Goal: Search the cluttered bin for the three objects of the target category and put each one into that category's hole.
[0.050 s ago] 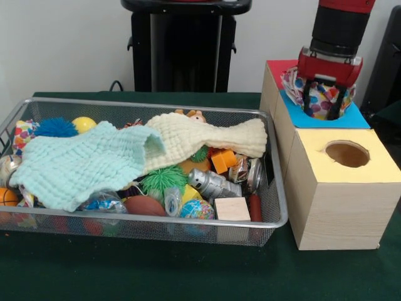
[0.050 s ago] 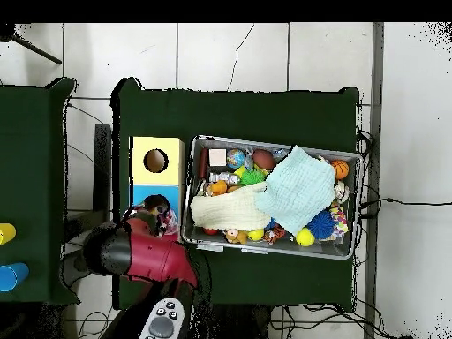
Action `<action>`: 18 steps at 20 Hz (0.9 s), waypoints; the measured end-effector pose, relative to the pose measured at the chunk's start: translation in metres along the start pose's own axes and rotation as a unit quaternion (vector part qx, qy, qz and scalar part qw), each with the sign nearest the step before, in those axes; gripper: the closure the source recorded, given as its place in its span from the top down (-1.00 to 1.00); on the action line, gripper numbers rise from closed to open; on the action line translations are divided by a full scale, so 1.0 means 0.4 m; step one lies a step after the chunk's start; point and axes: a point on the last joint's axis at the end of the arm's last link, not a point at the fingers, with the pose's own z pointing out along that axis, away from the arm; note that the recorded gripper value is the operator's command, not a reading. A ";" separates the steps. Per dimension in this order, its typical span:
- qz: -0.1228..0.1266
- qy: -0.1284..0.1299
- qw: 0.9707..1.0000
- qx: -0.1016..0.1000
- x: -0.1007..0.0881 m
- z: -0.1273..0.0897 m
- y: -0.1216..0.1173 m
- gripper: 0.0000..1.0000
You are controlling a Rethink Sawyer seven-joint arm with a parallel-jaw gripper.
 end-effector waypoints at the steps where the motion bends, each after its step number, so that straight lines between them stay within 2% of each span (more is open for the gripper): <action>1: 0.000 0.007 1.000 0.001 -0.004 -0.013 0.000 1.00; 4: 0.003 0.021 1.000 0.003 -0.021 -0.053 -0.003 1.00; 5: 0.006 0.017 1.000 0.005 -0.038 -0.069 -0.016 -1.00; 13: 0.012 -0.007 1.000 0.003 -0.077 -0.085 -0.039 -1.00; 18: 0.014 -0.007 1.000 0.002 -0.079 -0.081 -0.042 -1.00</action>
